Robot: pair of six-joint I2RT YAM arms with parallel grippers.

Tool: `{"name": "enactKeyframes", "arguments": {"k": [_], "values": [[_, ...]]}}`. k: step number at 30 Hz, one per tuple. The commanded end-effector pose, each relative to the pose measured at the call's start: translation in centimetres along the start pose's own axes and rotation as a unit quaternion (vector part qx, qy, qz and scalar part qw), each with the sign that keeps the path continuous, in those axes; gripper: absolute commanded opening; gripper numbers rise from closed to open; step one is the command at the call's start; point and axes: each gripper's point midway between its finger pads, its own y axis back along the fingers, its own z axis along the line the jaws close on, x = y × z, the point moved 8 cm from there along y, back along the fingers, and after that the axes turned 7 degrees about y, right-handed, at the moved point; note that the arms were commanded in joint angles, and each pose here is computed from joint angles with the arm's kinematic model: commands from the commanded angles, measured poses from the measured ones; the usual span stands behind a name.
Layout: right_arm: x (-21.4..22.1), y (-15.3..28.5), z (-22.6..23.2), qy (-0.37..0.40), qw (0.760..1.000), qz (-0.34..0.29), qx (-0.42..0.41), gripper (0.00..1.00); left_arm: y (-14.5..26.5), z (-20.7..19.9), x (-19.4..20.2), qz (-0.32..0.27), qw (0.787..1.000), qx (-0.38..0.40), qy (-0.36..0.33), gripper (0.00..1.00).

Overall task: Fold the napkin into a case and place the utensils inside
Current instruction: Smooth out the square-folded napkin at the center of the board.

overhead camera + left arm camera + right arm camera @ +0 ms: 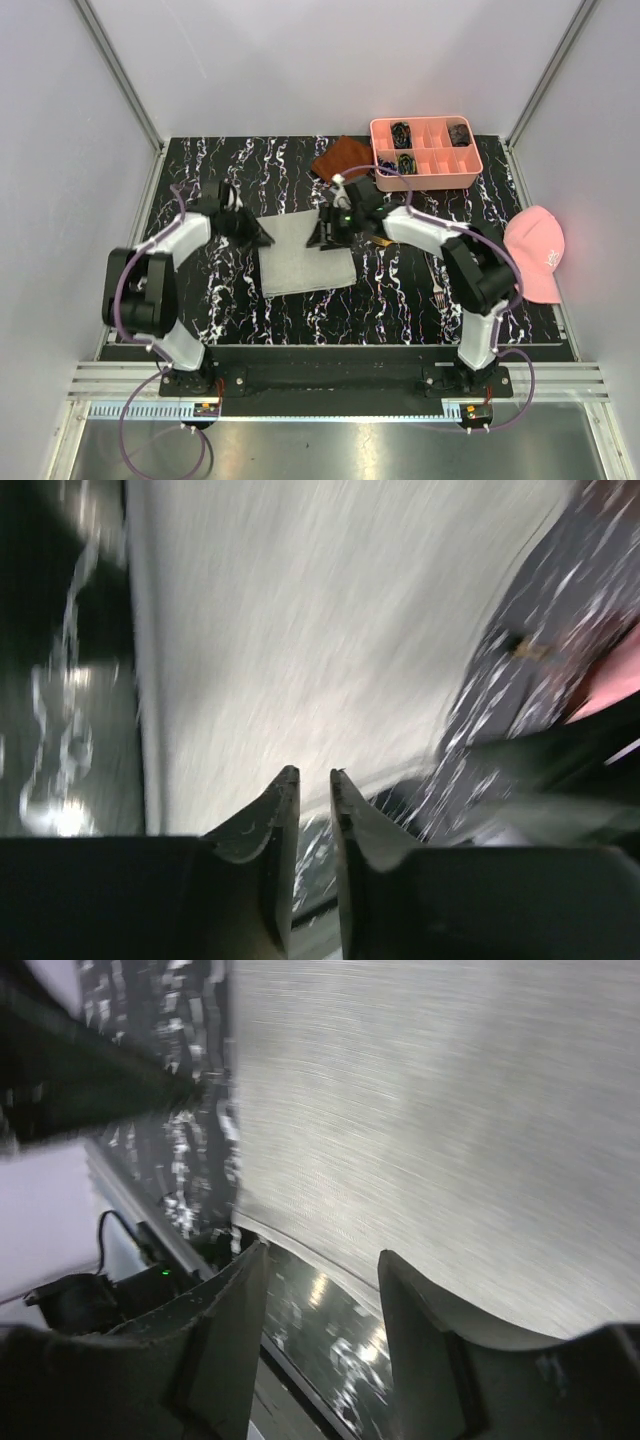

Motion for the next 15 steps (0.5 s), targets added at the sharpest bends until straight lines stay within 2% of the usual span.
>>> {"name": "enactKeyframes", "arguments": {"k": [1,4,9,15], "values": [[0.6,-4.5,5.1,0.012,0.994,0.039,-0.099,0.54,-1.5,-1.8,-4.6,-0.007,1.0,0.025,0.002,0.18],[0.9,-6.8,6.8,0.021,0.991,0.056,-0.118,0.48,-2.2,-1.0,-6.8,-0.029,0.999,0.0,0.014,0.14],[2.6,-9.8,7.0,0.013,0.988,0.078,-0.135,0.32,-3.7,0.9,-7.9,-0.028,0.999,-0.026,0.027,0.13],[3.9,-11.6,8.5,0.018,0.984,0.098,-0.145,0.25,-5.2,3.0,-8.4,-0.015,0.997,-0.049,0.054,0.12]]}}
